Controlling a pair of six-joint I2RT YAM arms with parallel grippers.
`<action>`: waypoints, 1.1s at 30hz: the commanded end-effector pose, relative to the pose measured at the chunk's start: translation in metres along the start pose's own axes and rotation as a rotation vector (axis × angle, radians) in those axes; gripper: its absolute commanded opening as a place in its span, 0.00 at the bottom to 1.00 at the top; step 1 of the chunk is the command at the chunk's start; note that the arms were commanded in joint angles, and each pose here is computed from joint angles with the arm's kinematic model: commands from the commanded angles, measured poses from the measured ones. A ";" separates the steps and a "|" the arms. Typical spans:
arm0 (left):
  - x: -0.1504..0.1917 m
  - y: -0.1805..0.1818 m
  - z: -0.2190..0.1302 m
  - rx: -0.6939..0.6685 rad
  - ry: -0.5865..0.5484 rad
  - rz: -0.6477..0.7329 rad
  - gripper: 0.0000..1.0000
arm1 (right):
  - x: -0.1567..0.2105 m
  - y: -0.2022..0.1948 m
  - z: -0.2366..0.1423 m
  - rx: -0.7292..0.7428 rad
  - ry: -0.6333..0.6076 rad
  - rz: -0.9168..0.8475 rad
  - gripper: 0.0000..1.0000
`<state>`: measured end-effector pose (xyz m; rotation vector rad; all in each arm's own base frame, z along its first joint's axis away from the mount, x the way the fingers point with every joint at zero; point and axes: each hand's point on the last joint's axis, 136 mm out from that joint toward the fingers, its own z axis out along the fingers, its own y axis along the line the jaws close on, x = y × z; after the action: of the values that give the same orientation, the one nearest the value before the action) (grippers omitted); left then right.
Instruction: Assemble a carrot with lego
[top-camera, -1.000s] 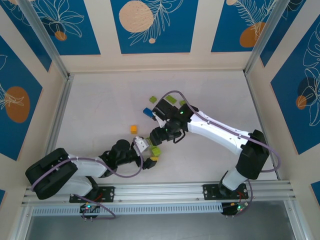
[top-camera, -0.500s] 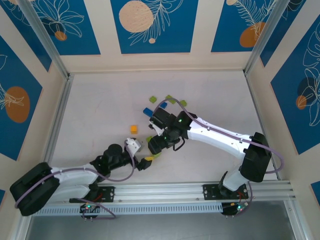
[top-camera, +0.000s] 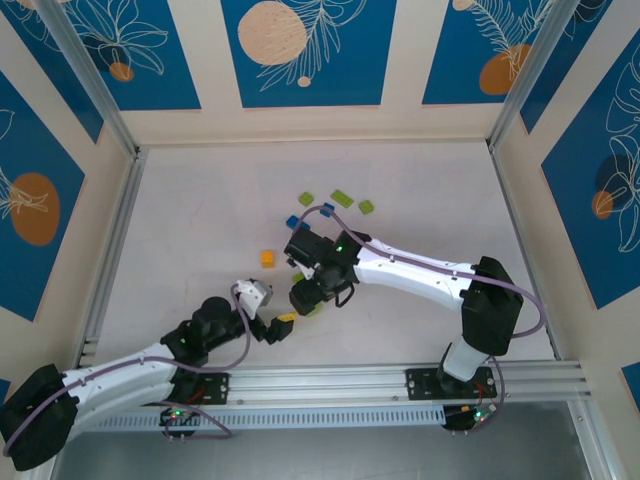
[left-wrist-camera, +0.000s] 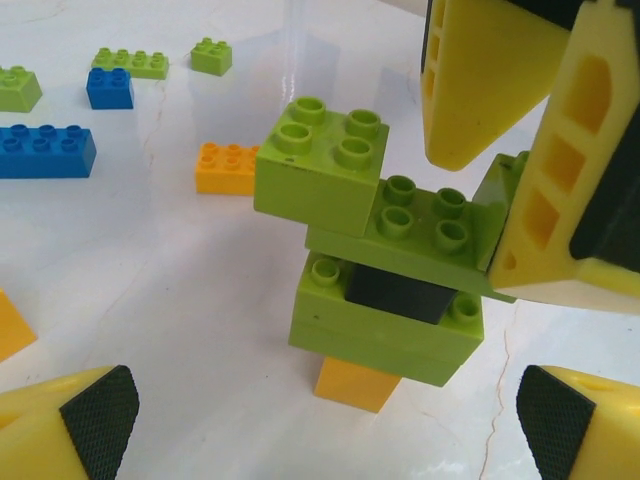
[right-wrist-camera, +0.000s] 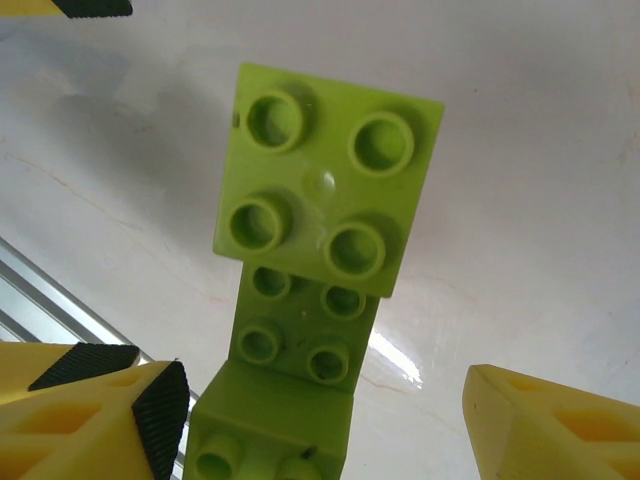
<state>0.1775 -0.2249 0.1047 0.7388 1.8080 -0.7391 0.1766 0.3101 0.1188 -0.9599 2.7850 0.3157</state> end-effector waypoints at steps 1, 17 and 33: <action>0.006 0.003 0.000 -0.023 0.015 -0.013 1.00 | 0.001 -0.002 0.010 0.018 -0.013 -0.004 0.73; 0.007 0.003 0.006 -0.023 0.032 -0.004 1.00 | 0.001 0.004 0.038 0.005 -0.223 -0.120 0.67; 0.012 0.003 0.012 -0.019 0.065 -0.003 1.00 | -0.002 0.018 0.034 -0.024 -0.361 -0.251 0.62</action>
<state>0.1770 -0.2225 0.0709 0.7762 1.9288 -0.6861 0.1701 0.3213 0.0720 -1.1029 2.3913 0.3826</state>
